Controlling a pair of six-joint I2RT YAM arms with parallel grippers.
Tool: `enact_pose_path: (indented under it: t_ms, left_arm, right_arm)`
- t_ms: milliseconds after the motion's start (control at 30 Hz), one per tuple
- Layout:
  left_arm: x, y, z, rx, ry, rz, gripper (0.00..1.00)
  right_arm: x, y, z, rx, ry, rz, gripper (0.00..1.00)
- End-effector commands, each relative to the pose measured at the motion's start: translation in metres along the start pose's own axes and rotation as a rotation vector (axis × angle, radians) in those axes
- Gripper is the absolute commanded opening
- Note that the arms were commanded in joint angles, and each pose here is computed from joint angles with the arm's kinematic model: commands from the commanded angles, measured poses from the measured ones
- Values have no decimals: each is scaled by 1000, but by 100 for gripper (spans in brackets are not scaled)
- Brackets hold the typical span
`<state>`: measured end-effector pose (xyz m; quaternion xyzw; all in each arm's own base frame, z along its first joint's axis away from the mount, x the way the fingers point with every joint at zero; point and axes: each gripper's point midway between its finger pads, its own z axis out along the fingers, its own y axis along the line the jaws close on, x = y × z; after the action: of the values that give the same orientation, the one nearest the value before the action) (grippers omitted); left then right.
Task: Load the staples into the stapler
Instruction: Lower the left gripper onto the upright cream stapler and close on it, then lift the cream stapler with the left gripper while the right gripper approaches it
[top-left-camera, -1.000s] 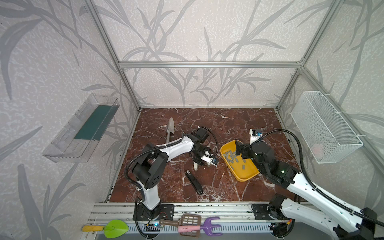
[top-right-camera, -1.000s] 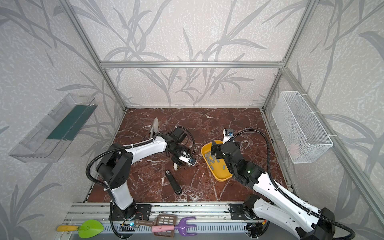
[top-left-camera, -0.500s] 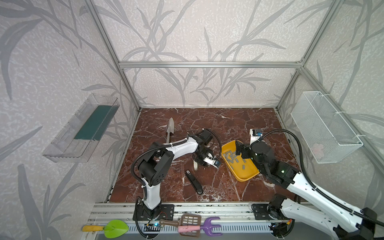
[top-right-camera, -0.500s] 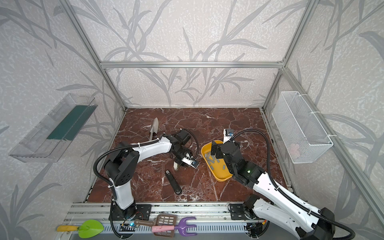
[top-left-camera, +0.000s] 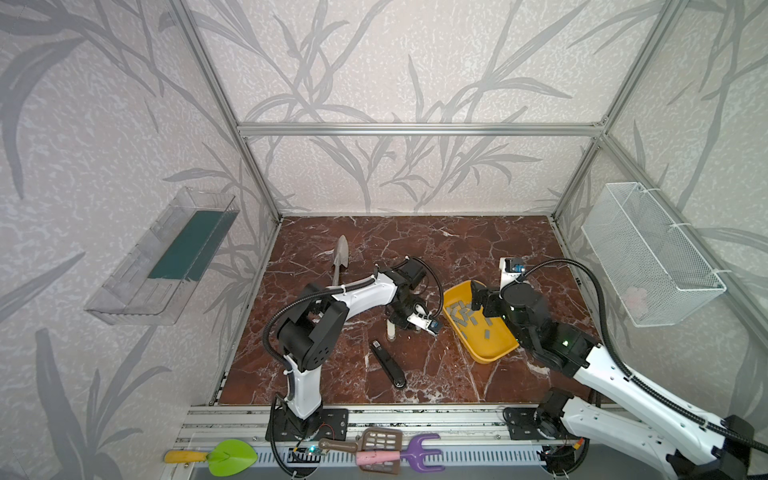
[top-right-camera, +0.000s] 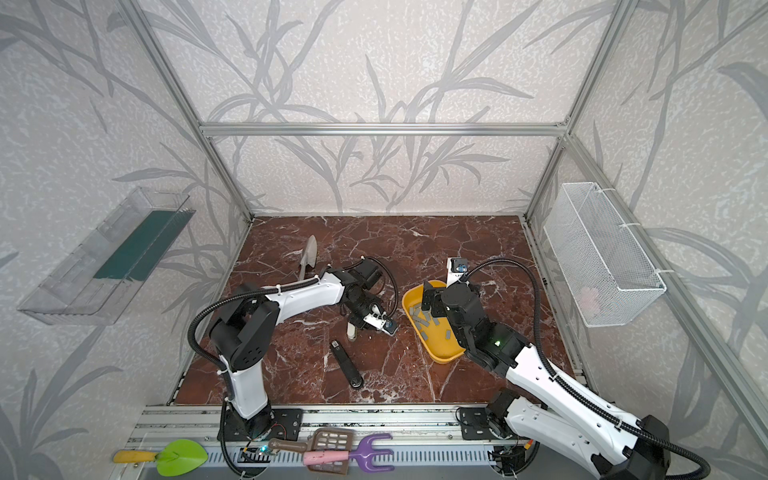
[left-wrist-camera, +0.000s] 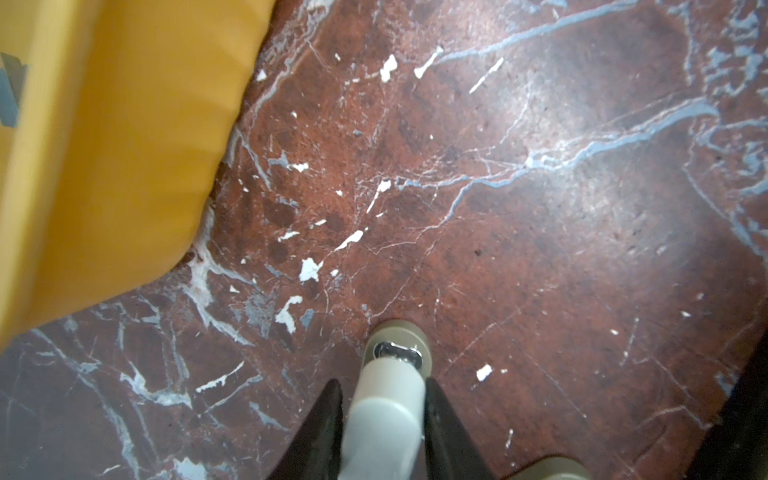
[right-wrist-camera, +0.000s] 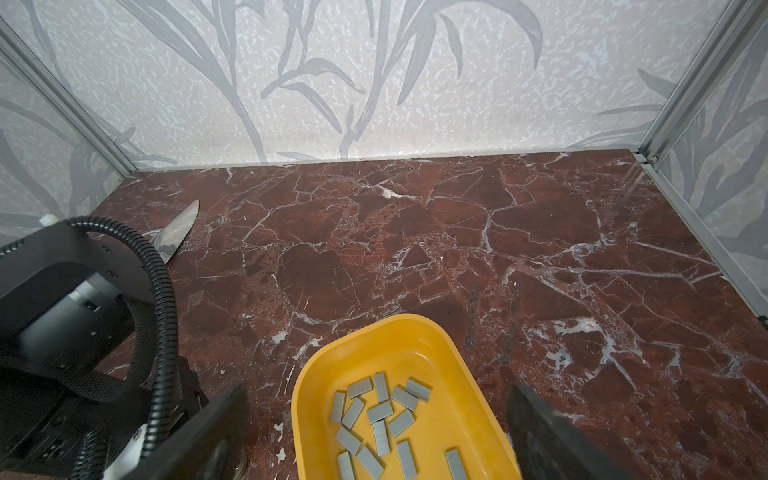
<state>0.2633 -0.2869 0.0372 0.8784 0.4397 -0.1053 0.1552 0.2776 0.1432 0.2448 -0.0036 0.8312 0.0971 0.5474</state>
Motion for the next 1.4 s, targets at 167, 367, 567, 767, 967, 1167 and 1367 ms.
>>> enact_pose_path:
  t_ms: [167,367,567,767,967,1167,1367]
  left_arm:
    - [0,-7,3,55,1,1,36]
    - [1,-7,3,63,2,-5,28]
    - [-4,5,-9,30,-6,-46,14]
    - [-10,8,-27,-6,-2,-46,0]
    - [-35,39,-72,-226,-94,-232,0]
    - [-63,47,-118,-390,-297,-522,0]
    - [-69,37,-116,-466,-384,-474,0]
  right_arm:
    - [-7,0,-2,0,-16,14,97]
    - [-8,0,-3,0,-17,15,97]
    - [-9,-2,-4,3,-22,18,97]
    - [-8,-2,-2,4,-34,37,92]
    - [0,-2,4,-4,-47,82,84]
    - [17,21,16,-120,-19,91,76]
    - [33,53,29,-252,68,75,51]
